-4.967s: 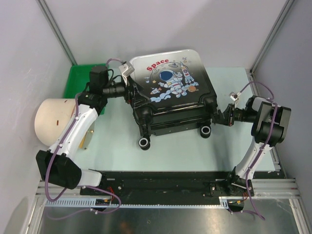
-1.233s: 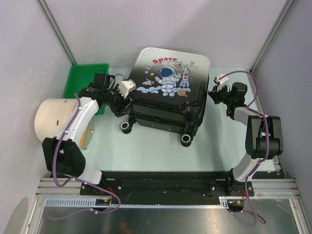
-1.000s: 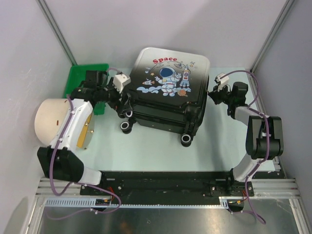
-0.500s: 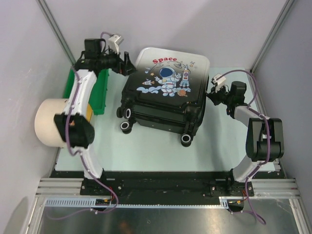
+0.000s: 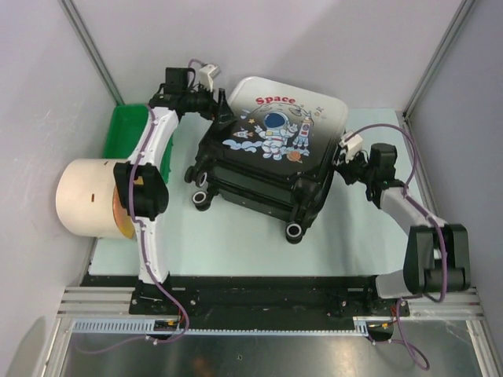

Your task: Open, take out, and arrange the luggage

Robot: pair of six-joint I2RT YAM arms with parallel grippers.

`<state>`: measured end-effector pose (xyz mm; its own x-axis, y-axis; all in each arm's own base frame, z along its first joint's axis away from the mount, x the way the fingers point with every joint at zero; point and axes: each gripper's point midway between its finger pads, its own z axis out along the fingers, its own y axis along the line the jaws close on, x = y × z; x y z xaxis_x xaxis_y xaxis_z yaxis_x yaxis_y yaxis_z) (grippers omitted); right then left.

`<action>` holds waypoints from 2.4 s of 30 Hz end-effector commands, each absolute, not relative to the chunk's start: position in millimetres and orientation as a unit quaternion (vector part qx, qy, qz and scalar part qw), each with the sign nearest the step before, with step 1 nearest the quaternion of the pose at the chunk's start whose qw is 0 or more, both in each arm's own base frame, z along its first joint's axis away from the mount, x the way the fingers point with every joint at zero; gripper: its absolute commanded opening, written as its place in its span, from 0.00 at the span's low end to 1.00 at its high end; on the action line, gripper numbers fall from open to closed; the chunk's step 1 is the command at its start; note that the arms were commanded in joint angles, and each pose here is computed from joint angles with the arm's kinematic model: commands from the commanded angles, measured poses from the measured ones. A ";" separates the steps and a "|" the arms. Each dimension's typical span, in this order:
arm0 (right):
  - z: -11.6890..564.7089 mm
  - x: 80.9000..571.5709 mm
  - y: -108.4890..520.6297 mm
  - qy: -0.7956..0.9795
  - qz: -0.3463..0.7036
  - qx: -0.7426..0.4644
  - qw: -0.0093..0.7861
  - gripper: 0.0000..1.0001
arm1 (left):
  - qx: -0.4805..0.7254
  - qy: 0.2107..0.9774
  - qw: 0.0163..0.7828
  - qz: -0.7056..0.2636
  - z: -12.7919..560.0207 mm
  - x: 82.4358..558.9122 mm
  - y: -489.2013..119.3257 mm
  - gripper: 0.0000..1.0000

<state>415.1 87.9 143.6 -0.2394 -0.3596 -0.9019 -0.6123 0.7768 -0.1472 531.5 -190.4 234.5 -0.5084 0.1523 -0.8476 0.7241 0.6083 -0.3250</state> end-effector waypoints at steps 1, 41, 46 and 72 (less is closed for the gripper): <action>170.2 326.7 163.9 0.731 0.261 -0.369 0.511 0.00 | 0.445 0.694 0.347 -0.447 226.5 449.9 -342.3 0.78; 129.2 279.5 185.8 0.775 0.253 -0.273 0.510 0.14 | 0.471 0.739 0.364 -0.316 228.2 166.1 -224.7 1.00; 127.7 278.4 182.0 0.783 0.247 -0.263 0.507 0.00 | 0.462 0.744 0.378 -0.300 230.5 172.9 -228.8 1.00; 158.5 315.7 96.6 0.803 0.054 -0.223 0.550 0.00 | 0.478 0.780 0.358 -0.186 173.1 196.9 -221.7 0.00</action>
